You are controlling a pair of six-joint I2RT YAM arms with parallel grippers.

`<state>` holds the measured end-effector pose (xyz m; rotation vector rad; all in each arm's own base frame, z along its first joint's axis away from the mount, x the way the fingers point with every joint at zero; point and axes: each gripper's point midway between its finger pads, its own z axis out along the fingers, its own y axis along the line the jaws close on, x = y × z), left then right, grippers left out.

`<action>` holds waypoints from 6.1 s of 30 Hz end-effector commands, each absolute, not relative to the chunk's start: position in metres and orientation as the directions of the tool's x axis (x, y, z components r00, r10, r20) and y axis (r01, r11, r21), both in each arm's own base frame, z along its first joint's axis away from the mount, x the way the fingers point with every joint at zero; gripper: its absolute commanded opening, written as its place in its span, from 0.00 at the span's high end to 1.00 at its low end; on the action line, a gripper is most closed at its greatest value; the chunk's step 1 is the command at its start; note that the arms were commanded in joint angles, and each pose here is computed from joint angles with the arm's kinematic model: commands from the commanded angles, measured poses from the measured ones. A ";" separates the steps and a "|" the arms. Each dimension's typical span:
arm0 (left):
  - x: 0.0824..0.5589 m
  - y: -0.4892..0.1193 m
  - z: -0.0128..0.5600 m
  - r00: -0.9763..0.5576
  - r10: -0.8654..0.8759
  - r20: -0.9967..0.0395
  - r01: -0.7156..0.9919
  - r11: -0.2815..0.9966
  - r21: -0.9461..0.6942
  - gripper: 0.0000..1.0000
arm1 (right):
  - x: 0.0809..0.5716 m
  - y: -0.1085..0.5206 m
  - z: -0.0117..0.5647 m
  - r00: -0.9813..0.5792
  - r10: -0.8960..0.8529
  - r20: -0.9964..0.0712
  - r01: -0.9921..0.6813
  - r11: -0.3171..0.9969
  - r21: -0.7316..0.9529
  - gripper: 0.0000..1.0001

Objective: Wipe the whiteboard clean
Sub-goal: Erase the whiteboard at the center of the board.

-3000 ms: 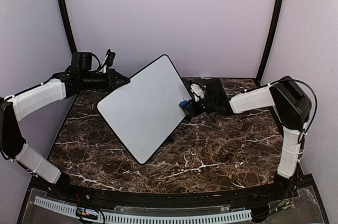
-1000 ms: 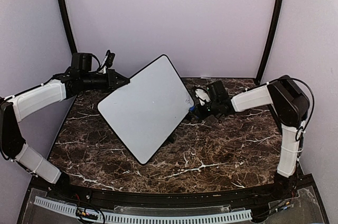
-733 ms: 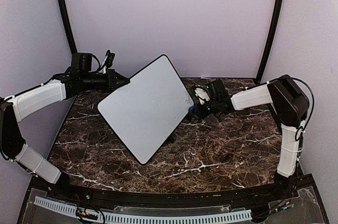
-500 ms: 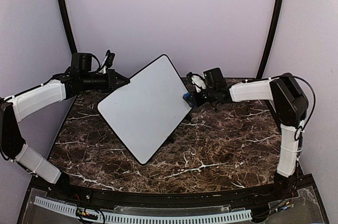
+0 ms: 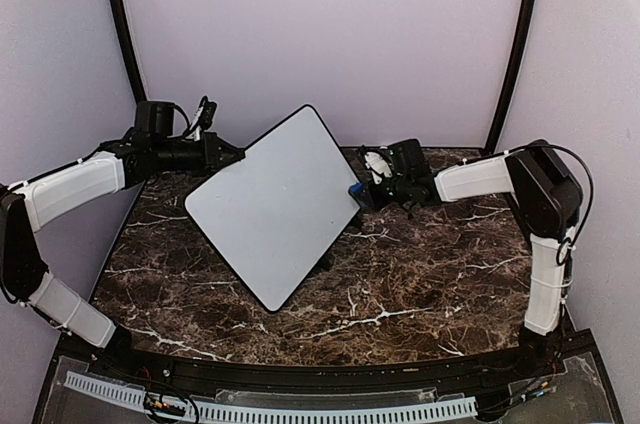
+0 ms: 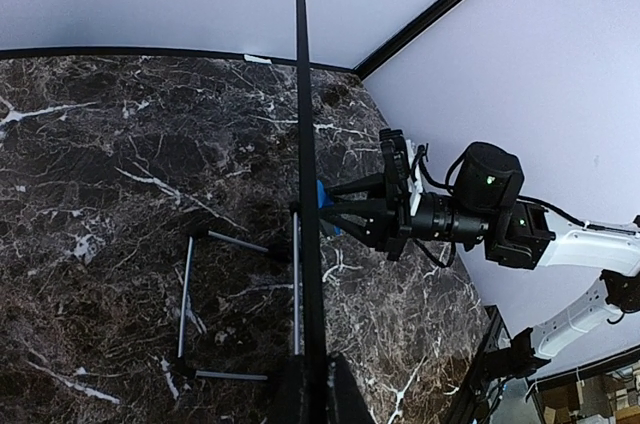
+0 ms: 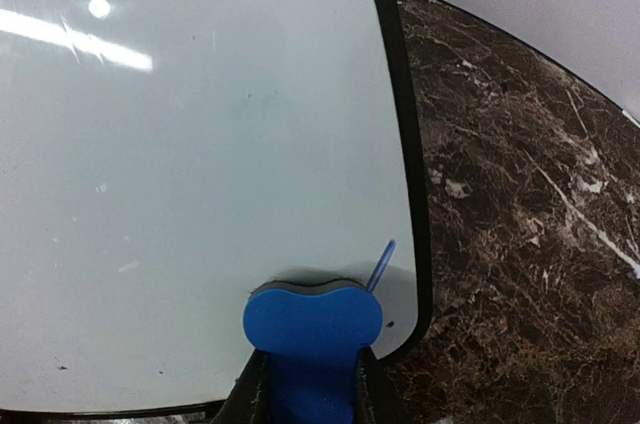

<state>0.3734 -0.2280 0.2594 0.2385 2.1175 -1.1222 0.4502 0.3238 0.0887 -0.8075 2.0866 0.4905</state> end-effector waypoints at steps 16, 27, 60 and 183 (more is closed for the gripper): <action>0.334 -0.256 0.280 -0.704 -0.045 -0.708 0.621 0.443 -0.646 1.00 | 0.467 0.345 0.123 -0.402 -0.370 -0.837 -0.714 0.700 0.034 0.80; 0.333 -0.256 0.280 -0.705 -0.044 -0.707 0.622 0.440 -0.648 1.00 | 0.453 0.317 0.053 -0.509 -0.408 -0.758 -0.682 0.728 0.066 0.80; 0.333 -0.256 0.279 -0.708 -0.044 -0.705 0.620 0.439 -0.650 1.00 | 0.477 0.341 0.094 -0.461 -0.343 -0.818 -0.696 0.712 0.093 0.80; 0.333 -0.255 0.280 -0.706 -0.050 -0.706 0.618 0.443 -0.649 1.00 | 0.293 0.450 0.206 -0.074 -0.422 -0.903 -0.785 0.583 -0.208 0.78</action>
